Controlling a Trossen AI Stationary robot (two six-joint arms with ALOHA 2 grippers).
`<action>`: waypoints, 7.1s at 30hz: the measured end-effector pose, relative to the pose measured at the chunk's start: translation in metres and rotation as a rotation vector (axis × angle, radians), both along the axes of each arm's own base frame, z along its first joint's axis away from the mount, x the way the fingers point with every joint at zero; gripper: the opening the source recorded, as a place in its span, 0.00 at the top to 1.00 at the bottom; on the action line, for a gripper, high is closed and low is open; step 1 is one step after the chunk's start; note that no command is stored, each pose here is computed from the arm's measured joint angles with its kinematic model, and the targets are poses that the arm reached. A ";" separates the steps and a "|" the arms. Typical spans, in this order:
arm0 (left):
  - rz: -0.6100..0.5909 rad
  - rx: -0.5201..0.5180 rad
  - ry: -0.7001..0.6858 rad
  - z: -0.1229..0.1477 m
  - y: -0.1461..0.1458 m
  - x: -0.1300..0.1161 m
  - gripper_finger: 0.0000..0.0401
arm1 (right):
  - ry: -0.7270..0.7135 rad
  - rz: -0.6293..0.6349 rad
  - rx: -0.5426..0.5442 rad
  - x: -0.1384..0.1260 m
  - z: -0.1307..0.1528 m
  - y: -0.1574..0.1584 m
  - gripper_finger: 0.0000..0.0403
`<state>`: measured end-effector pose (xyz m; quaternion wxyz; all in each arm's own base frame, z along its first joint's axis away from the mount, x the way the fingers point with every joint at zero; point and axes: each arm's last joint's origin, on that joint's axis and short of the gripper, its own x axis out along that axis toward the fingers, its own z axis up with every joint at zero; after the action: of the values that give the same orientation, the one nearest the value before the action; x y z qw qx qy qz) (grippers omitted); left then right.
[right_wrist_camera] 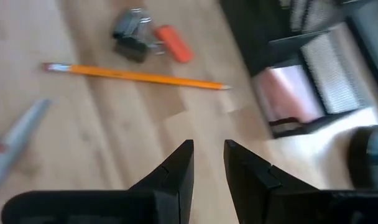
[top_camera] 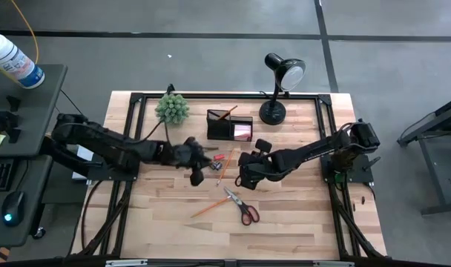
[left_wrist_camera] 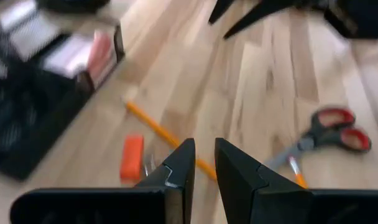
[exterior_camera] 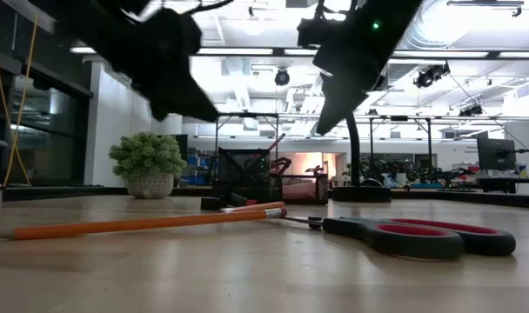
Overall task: Pick and place office supplies into organizer
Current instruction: Put the bottom pencil into the desk organizer
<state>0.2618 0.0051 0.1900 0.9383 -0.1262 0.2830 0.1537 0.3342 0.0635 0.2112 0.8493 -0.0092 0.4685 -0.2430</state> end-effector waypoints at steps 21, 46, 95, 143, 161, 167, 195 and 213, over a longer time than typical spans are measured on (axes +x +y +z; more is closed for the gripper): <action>-0.176 -0.075 0.157 -0.008 -0.073 -0.025 0.87 | -0.094 0.016 0.356 0.009 -0.005 0.002 0.79; -0.232 -0.093 0.083 -0.036 -0.096 0.035 0.87 | -0.071 0.097 0.244 -0.093 0.068 0.036 0.79; -0.035 -0.251 0.465 -0.017 -0.079 0.113 0.66 | -0.632 0.107 0.271 -0.167 -0.001 -0.017 0.79; 0.032 -0.336 0.564 -0.067 -0.073 0.125 0.73 | -0.622 0.116 0.230 -0.166 -0.002 -0.017 0.79; -0.016 -0.303 0.544 -0.058 -0.073 0.124 0.98 | -0.630 0.096 0.234 -0.166 -0.002 -0.018 0.79; -0.007 -0.260 0.487 -0.034 -0.070 0.120 0.99 | -0.633 0.088 0.223 -0.166 -0.002 -0.018 0.79; 0.143 0.459 -0.044 0.124 0.038 0.097 1.00 | -0.636 0.077 0.221 -0.165 -0.002 -0.018 0.79; 0.213 0.573 -0.309 0.130 0.170 0.090 1.00 | -0.625 0.037 0.232 -0.167 -0.004 -0.019 0.79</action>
<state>0.3515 0.1753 0.3201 0.9461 0.0919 0.0682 0.3031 0.1674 0.0443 0.2069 0.9516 0.1540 0.2095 -0.1638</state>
